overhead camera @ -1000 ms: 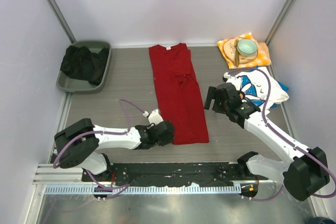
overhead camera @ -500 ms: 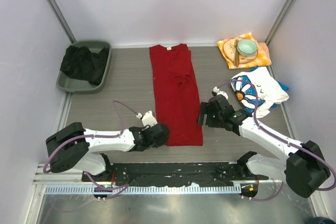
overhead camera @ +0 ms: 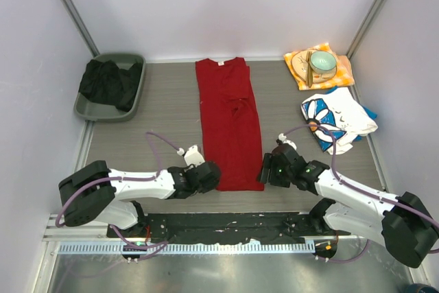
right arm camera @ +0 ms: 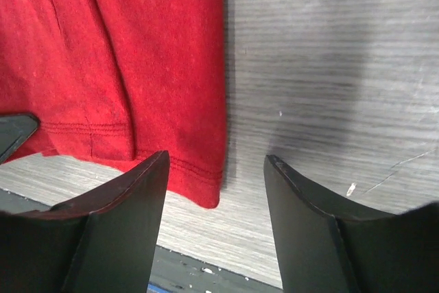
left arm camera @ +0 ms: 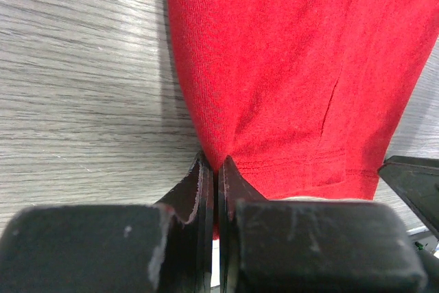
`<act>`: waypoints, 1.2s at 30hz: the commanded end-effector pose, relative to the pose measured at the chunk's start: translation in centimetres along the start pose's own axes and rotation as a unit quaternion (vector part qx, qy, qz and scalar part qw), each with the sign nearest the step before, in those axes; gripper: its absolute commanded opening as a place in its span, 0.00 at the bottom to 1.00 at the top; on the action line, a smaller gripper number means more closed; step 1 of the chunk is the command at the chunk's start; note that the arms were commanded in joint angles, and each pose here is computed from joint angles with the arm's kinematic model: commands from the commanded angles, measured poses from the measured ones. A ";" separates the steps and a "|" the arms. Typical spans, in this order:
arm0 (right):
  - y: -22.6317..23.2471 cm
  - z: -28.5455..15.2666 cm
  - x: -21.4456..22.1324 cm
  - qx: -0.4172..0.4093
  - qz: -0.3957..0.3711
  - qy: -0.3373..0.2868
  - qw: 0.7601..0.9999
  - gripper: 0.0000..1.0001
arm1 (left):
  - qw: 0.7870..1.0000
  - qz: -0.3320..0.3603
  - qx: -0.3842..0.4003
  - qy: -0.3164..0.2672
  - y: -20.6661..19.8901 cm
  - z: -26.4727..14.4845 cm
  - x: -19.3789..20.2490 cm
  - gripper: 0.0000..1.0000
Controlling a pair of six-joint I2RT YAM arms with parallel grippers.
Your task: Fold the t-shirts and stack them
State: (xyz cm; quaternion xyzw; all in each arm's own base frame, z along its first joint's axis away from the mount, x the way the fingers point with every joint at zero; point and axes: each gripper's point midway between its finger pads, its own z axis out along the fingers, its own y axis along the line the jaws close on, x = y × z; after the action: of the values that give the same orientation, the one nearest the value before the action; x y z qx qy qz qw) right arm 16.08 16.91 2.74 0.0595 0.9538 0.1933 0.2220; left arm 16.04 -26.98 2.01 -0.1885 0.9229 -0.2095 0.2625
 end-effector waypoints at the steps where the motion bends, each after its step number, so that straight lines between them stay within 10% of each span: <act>1: 0.5 0.2 1.0 -0.015 0.028 0.004 0.999 0.61 | 0.995 0.039 -0.091 0.003 6.4 0.8 0.7 0.00; 13: 1.5 0.8 3.4 -0.034 0.034 0.032 0.998 0.38 | 0.995 0.029 -0.096 0.000 7.6 0.6 0.6 0.00; 19: 0.9 1.2 2.7 -0.010 0.036 0.009 0.999 0.01 | 0.995 0.028 -0.094 0.002 7.8 0.2 0.6 0.00; 36: 5.5 -0.7 2.7 -0.030 -0.017 -0.023 0.999 0.01 | 0.997 0.008 -0.075 -0.005 9.0 -2.9 -0.4 0.00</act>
State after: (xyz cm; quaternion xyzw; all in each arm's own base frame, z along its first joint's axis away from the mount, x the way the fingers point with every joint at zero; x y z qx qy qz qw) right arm 11.80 21.99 2.88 0.0294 0.9483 0.2337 0.2126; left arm 13.99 -23.11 2.07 -0.2168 0.9136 -0.2340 0.2520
